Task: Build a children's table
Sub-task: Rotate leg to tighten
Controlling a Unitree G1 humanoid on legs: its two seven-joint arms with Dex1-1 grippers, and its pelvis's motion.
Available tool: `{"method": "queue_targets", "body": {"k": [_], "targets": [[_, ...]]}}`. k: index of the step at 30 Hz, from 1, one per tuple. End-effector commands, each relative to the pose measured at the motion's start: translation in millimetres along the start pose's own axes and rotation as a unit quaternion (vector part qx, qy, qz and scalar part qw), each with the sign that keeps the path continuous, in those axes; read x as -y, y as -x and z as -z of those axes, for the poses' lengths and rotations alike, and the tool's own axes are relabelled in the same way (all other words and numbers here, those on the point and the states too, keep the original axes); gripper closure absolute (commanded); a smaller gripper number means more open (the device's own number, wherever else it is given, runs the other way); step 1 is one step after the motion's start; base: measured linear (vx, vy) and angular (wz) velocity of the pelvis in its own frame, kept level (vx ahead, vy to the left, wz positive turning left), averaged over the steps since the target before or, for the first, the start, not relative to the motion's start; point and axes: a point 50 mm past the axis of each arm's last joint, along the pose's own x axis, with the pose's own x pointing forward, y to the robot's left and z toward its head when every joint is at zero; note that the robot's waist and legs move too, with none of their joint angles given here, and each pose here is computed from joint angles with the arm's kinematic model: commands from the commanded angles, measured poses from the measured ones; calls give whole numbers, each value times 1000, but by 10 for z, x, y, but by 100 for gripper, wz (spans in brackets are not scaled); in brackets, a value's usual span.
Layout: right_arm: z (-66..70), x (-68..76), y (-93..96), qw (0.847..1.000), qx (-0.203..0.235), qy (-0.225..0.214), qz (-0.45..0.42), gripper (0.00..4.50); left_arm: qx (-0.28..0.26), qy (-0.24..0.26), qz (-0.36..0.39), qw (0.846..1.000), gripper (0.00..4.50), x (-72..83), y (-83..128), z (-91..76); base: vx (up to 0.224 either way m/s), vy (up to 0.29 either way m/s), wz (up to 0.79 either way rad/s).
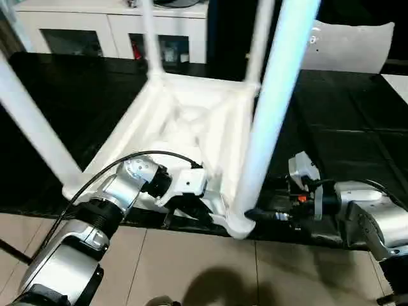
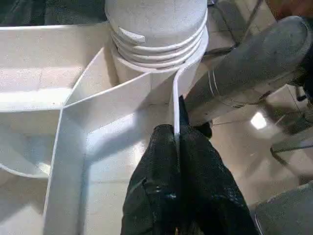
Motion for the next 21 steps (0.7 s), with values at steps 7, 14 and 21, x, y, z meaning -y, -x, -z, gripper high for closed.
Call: {"method": "queue_targets", "body": {"k": [7,14,21], "targets": [[-26,13,-27,999,-6,-12,-41,148,-3,-48,37,998,450,-48,-58,-165,0,0,0],[-24,20,-30,998,-7,-25,-56,222,-7,-49,39,998,450,-48,-44,-139,0,0,0],[-32,-34,-61,997,20,-49,-64,248,-3,-31,27,999,450,-52,-32,-112,0,0,0]]}}
